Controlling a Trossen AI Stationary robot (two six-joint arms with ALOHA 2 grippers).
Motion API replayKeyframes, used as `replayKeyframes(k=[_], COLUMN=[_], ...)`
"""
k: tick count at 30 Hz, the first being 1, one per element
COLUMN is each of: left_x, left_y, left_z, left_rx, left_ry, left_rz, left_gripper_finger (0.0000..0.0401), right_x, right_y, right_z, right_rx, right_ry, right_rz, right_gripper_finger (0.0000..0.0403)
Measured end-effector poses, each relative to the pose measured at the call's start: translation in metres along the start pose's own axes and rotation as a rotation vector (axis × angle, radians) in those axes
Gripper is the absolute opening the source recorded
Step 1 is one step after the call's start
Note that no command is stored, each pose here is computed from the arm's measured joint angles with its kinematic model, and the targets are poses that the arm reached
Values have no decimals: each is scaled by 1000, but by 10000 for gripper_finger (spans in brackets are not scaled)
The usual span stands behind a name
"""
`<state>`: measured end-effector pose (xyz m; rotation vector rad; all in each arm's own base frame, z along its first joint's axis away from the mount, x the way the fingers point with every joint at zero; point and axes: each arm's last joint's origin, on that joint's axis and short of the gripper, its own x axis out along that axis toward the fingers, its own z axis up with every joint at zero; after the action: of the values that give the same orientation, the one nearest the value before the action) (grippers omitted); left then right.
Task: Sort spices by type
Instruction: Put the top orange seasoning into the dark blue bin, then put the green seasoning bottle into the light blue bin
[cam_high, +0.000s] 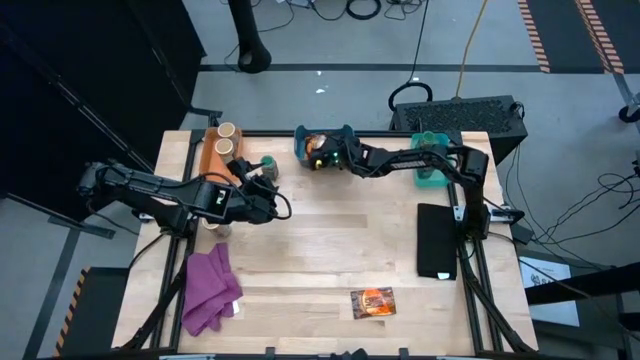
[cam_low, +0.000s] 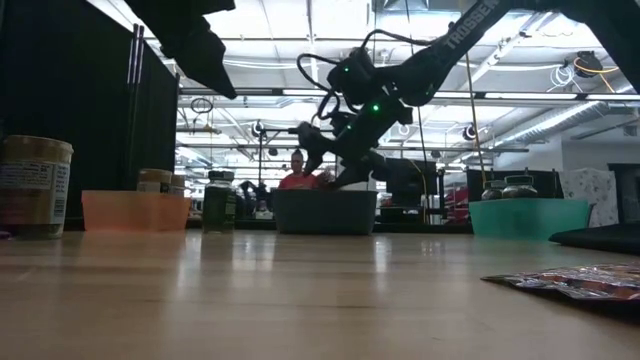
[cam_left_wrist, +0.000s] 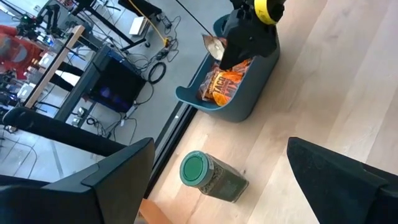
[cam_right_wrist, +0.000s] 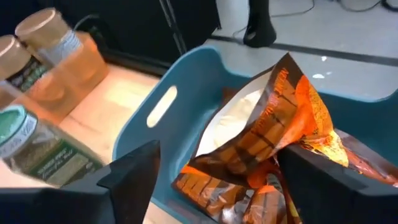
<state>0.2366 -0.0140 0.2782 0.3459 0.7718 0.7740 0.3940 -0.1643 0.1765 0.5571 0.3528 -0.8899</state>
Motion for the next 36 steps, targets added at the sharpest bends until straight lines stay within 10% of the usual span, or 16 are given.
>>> replayKeyframes(k=[15,25,36], left_x=[0,0,0], left_y=[0,0,-1], left_z=[0,0,1], left_rx=[-2,-23,-40], left_ry=[-1,-1,-5], left_rz=[0,0,-23], left_gripper_finger=[370,370,370], right_x=[-34,-131,-224], right_y=[-15,-2,5], right_z=[39,64,25], right_rx=[-166,-437,-628], right_ry=[68,115,433], right_rz=[28,78,123], right_gripper_finger=[320,320,320])
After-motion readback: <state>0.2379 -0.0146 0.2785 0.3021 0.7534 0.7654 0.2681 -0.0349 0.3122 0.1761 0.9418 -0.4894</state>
